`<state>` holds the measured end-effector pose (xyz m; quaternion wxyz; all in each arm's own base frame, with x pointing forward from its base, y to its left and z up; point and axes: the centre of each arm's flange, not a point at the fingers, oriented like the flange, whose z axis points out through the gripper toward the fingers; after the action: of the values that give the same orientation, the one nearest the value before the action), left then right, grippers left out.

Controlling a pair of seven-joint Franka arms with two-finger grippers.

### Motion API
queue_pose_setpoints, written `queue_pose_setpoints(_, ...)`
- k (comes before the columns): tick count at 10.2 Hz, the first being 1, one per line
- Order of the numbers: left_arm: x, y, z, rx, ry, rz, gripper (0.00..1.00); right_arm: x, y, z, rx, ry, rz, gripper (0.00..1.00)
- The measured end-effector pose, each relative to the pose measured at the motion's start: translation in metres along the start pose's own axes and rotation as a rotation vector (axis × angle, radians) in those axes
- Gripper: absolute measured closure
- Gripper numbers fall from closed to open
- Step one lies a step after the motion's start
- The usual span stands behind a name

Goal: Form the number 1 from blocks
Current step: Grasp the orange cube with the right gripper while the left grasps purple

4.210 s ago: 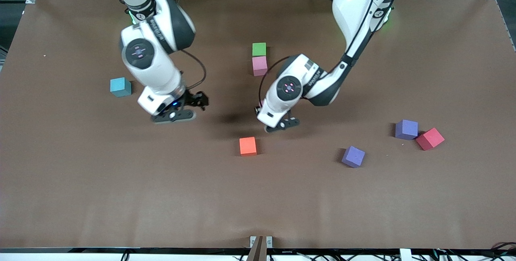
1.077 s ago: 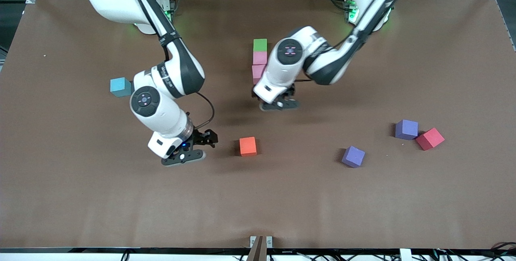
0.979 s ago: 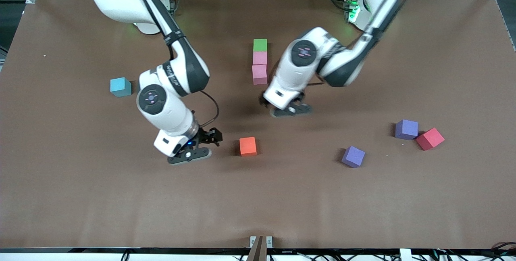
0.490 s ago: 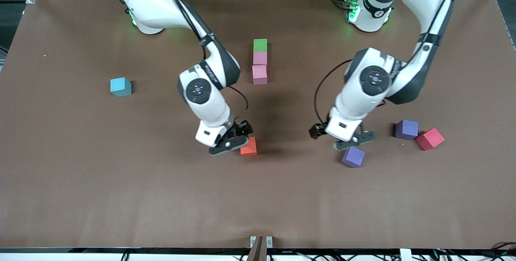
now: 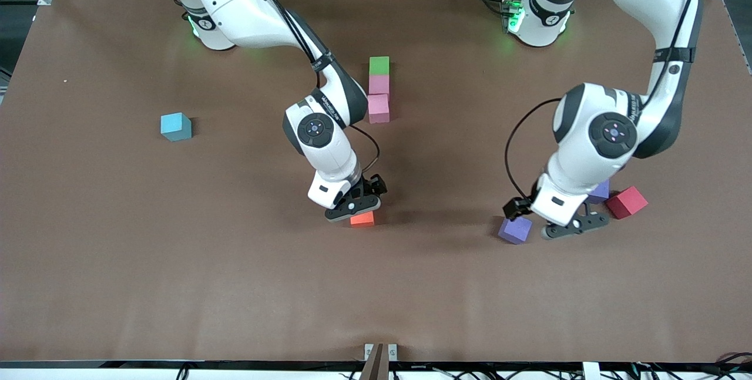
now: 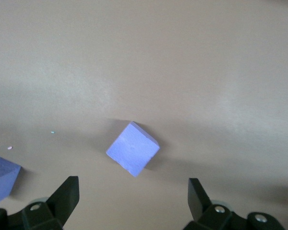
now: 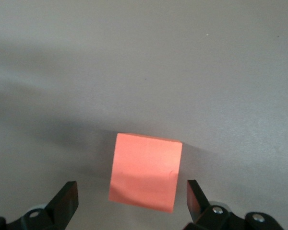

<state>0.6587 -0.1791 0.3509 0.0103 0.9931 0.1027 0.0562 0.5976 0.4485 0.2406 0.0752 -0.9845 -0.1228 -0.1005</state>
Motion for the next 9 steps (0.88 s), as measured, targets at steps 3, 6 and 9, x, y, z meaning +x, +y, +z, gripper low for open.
queue_pose_setpoints(3,0.021,0.005,0.025,-0.081,-0.043,-0.092,0.00,0.000,0.007,0.010,-0.020,0.003,0.003,0.00)
queue_pose_setpoints(6,0.036,-0.034,0.048,-0.079,-0.103,-0.295,0.00,-0.001,0.001,0.014,-0.020,0.004,0.005,0.00)
queue_pose_setpoints(9,0.025,-0.021,0.077,-0.037,-0.148,-0.536,0.00,0.000,-0.003,0.021,-0.022,0.013,0.020,0.00)
